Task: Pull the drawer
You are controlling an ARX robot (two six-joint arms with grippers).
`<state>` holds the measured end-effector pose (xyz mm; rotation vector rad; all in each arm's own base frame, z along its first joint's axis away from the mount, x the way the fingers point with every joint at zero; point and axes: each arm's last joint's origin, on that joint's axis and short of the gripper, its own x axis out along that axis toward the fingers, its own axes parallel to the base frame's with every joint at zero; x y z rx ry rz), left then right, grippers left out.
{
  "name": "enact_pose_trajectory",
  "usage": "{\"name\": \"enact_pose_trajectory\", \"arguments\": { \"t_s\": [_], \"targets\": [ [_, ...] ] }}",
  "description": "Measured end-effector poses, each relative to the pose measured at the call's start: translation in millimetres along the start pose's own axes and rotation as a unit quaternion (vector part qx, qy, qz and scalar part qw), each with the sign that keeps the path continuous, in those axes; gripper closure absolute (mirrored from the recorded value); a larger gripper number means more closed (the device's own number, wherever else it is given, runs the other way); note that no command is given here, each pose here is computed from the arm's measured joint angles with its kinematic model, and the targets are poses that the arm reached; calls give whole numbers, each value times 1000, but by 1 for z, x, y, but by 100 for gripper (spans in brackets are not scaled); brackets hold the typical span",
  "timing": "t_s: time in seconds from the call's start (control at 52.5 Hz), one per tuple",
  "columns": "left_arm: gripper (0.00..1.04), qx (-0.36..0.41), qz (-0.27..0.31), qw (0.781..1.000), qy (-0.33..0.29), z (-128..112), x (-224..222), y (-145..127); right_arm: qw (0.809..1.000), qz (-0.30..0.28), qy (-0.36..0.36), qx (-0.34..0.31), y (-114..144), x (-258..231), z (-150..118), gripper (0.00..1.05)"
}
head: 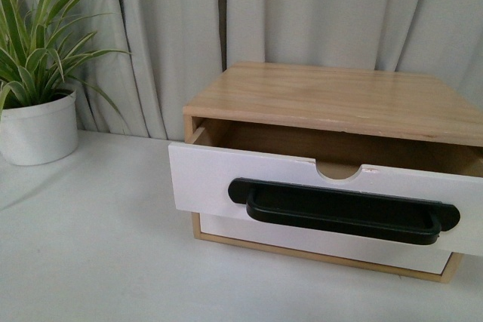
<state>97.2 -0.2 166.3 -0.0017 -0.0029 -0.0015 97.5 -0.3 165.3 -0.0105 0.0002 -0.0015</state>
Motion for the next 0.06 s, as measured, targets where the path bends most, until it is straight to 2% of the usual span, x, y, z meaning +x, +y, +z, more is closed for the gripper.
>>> {"name": "enact_pose_trajectory", "arguments": {
  "t_s": [0.057],
  "targets": [
    [6, 0, 0, 1000, 0, 0, 0, 0, 1000, 0, 0, 0, 0, 0, 0, 9]
  ]
}}
